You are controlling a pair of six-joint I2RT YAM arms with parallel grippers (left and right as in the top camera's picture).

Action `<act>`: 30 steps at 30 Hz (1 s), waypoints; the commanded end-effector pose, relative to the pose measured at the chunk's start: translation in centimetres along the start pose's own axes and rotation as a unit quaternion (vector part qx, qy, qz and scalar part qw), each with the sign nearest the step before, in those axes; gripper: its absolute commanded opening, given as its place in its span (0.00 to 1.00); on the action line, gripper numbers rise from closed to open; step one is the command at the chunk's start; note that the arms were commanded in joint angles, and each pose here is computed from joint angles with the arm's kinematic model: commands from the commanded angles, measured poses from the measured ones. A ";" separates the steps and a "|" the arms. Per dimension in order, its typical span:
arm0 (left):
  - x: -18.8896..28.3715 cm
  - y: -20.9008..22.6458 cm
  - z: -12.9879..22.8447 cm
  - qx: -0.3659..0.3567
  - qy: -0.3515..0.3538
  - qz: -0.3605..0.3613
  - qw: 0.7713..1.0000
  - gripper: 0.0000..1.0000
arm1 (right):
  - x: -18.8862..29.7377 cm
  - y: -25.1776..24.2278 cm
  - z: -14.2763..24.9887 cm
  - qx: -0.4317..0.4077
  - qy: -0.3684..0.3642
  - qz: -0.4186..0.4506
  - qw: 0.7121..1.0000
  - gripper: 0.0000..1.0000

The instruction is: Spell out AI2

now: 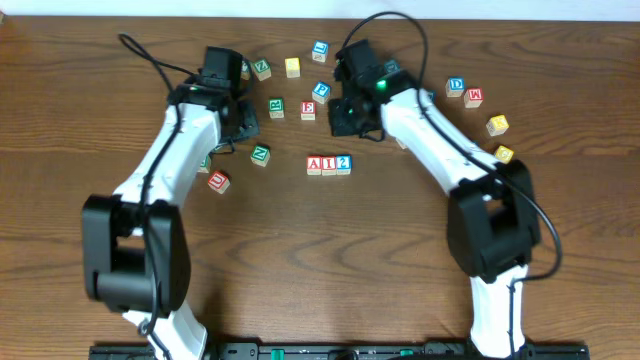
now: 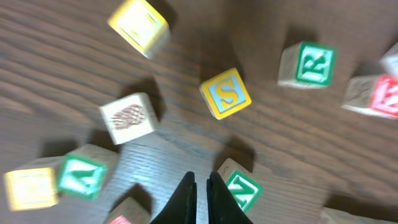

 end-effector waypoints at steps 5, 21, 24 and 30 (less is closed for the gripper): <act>10.5 3.2 -2.8 0.034 -0.127 0.001 0.991 0.13 | 12.0 -1.6 -3.5 -0.002 -0.107 -0.020 0.994 0.04; 20.2 7.5 -0.4 0.072 -0.209 -0.018 0.975 0.70 | 22.7 -9.7 -1.7 -0.057 -0.138 0.029 0.988 0.34; 20.2 7.5 -0.3 0.072 -0.206 -0.019 0.976 0.82 | 24.1 -10.1 -1.1 -0.058 -0.143 0.032 0.987 0.50; 19.6 7.5 0.0 0.072 -0.191 -0.021 0.979 0.96 | 26.4 -10.1 0.0 -0.059 -0.159 0.030 0.985 0.74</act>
Point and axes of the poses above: each gripper's point midway between its finger pads, its own x axis back along the fingers, its own y axis along the line the jaws close on, z = x × y, the point moved 6 cm from there along x, back along the fingers, and after that the axes turned 10 degrees about -x, right-handed, at the moved point
